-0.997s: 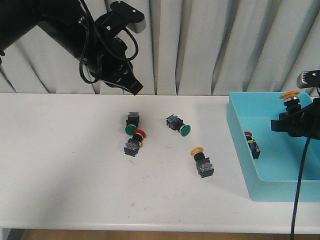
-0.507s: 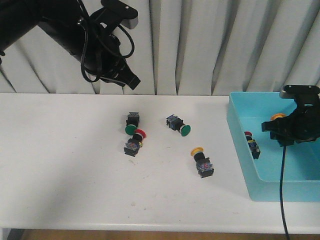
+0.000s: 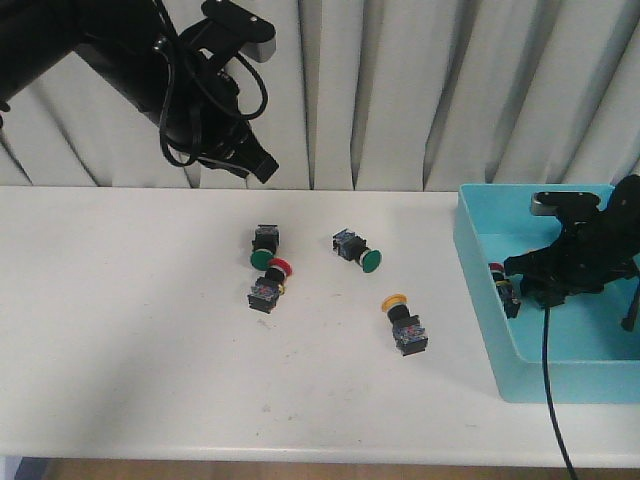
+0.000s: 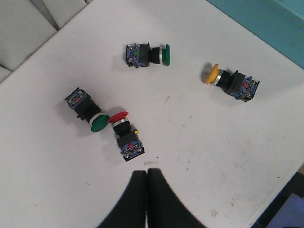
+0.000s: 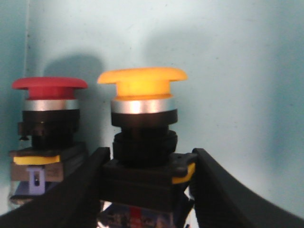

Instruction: Pick red and yellow buttons and place in box

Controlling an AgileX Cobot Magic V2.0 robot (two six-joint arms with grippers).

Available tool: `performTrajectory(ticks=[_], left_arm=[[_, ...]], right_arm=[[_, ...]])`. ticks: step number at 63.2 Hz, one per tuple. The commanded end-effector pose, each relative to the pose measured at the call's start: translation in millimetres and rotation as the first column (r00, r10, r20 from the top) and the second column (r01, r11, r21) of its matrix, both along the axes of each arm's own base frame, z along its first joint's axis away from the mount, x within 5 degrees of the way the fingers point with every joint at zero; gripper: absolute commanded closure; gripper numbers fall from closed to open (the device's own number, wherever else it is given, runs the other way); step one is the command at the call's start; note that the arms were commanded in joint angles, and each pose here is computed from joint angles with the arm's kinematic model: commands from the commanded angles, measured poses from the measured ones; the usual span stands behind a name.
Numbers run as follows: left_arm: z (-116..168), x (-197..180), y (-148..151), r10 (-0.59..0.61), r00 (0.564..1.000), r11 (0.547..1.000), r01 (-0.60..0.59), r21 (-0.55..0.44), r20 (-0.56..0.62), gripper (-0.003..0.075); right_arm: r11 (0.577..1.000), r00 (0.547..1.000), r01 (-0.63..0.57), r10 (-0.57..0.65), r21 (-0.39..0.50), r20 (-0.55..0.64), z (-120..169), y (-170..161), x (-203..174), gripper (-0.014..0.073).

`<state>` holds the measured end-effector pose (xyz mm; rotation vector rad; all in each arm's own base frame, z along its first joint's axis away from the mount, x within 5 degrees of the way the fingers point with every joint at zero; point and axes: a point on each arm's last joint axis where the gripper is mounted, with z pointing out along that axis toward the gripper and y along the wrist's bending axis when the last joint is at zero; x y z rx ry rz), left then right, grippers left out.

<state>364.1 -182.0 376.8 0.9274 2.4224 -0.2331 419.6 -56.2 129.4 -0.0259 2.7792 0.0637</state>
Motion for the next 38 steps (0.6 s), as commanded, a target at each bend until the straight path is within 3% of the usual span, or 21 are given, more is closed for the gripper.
performTrajectory(ticks=[1,9,20,29,38], left_arm=[[32,-11,4,0.014,0.995,0.997,-0.007,-0.07,0.102,0.0721],[32,-11,3,0.015,0.995,0.997,-0.007,-0.075,0.1,0.0719],[33,-11,3,0.016,0.994,0.997,-0.008,-0.079,0.106,0.0717],[33,-10,3,0.018,0.994,0.997,-0.009,-0.081,0.112,0.0717],[33,-10,3,0.019,0.993,0.997,-0.009,-0.083,0.116,0.0716]], right_arm=[[1.0,0.994,-0.012,0.014,-0.02,0.104,36,-2,9,0.0137],[1.0,0.99,-0.02,0.023,-0.025,0.139,59,-2,11,0.0054],[0.999,0.966,-0.014,0.021,-0.031,0.257,112,1,2,0.0052],[1.0,0.928,-0.016,0.023,-0.022,0.372,166,6,-17,0.0064],[1.0,0.86,-0.024,0.013,0.014,0.51,226,16,-49,0.009]])
